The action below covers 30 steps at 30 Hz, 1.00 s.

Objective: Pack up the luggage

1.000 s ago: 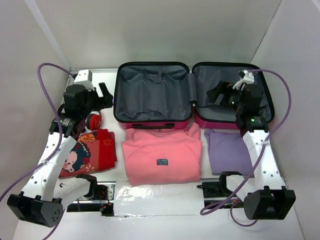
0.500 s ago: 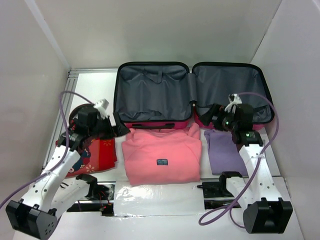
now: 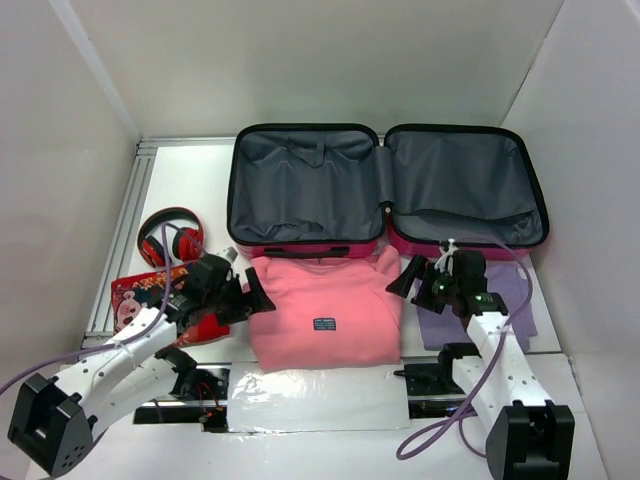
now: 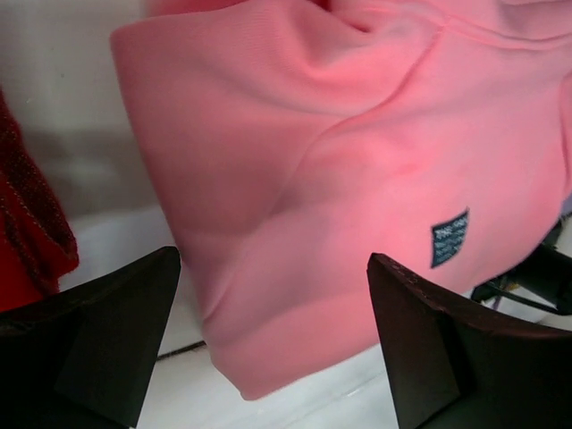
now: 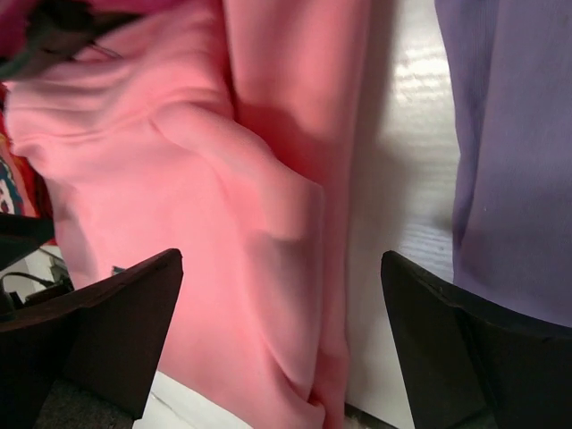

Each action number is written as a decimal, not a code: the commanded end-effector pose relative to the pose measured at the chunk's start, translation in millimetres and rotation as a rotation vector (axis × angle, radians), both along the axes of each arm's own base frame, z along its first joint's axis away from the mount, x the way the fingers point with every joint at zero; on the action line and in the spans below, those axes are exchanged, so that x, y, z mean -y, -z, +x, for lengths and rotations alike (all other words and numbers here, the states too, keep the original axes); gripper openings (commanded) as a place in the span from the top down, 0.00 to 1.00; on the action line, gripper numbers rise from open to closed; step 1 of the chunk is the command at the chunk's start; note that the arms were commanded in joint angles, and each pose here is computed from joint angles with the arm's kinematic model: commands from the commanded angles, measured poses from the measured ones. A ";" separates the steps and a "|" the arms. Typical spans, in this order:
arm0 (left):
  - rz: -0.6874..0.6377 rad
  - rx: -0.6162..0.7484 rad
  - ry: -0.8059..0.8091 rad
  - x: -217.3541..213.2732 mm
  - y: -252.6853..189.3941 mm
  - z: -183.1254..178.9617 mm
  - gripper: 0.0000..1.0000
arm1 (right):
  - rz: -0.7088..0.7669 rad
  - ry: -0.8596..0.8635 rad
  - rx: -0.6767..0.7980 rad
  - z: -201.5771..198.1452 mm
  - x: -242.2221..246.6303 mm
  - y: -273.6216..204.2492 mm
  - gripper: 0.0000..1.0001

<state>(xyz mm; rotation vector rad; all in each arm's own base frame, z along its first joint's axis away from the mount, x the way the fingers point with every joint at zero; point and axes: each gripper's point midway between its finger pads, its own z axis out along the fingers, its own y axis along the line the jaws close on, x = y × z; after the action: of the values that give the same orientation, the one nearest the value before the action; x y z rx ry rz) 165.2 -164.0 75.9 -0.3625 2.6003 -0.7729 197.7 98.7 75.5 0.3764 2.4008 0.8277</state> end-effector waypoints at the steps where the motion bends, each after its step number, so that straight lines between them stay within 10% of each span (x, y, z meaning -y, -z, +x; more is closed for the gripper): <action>1: -0.007 0.057 -0.044 3.0 2.6 13.2 0.01 | 0.027 -0.027 -0.009 -2.5 -6.3 11.9 0.02; 23: 0.052 0.098 -0.121 -0.8 60.7 8.8 0.05 | 0.001 -0.086 -0.092 -18.3 -25.6 74.2 0.16; 30: 0.044 0.152 -0.108 2.4 60.1 17.4 0.27 | -0.021 -0.118 -0.133 -29.0 -34.0 88.0 0.64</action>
<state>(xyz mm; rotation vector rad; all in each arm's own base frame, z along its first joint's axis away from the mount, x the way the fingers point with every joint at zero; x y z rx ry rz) 186.0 -176.1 33.3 -0.4177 2.4094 -0.7512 196.8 140.4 20.6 0.2419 2.4404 0.9359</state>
